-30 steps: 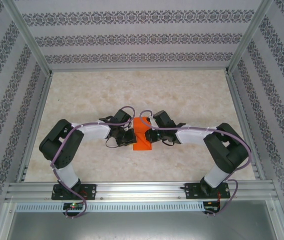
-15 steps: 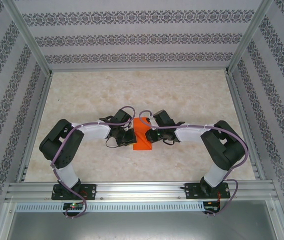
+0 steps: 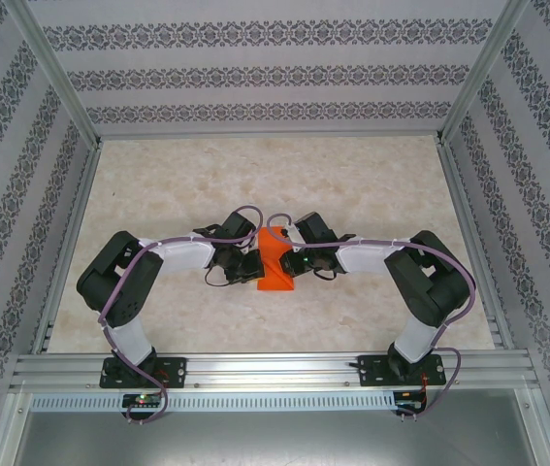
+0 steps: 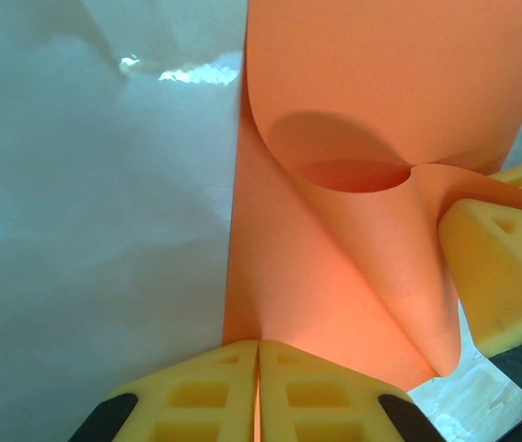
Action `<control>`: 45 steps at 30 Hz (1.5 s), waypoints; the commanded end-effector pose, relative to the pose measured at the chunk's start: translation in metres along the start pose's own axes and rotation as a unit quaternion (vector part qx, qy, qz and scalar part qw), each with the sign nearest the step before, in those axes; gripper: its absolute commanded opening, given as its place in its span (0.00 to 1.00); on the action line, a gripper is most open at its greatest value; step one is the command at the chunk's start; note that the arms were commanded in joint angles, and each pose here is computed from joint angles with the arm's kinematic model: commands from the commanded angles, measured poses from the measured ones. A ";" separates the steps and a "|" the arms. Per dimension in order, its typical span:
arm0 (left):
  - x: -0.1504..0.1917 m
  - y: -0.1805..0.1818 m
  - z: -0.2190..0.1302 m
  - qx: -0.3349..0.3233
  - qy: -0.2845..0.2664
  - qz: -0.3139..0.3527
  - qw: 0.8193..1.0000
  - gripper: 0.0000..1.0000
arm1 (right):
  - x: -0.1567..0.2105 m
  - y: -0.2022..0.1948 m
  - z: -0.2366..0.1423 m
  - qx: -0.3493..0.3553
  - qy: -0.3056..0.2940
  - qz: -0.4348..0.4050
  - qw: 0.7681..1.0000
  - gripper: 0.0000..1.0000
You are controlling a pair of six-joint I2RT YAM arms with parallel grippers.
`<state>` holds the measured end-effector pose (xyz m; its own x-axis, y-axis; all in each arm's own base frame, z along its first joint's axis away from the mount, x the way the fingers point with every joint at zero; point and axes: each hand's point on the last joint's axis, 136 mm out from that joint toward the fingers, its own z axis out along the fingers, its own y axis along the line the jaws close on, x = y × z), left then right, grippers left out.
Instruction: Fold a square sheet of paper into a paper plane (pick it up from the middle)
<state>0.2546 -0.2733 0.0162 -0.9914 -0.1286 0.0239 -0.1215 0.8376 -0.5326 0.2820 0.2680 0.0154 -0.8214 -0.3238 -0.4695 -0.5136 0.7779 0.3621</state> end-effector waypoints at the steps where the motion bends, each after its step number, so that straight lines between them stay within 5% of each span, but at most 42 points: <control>1: 0.004 0.016 0.006 -0.042 0.007 0.002 0.999 0.10 | -0.005 -0.005 -0.002 0.009 -0.007 -0.001 1.000 0.13; 32: 0.003 0.014 0.004 -0.041 0.005 0.006 0.999 0.11 | 0.000 -0.012 0.003 0.020 -0.001 0.012 1.000 0.14; 45: -0.025 -0.038 -0.043 0.023 -0.073 0.024 0.997 0.23 | 0.005 -0.015 0.004 0.027 0.005 0.013 1.000 0.14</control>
<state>0.2655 -0.2701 0.0382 -0.9888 -0.1422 -0.0444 -0.0986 0.8479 -0.5209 0.2812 0.2651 0.0149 -0.8218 -0.3172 -0.4733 -0.5079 0.7841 0.3566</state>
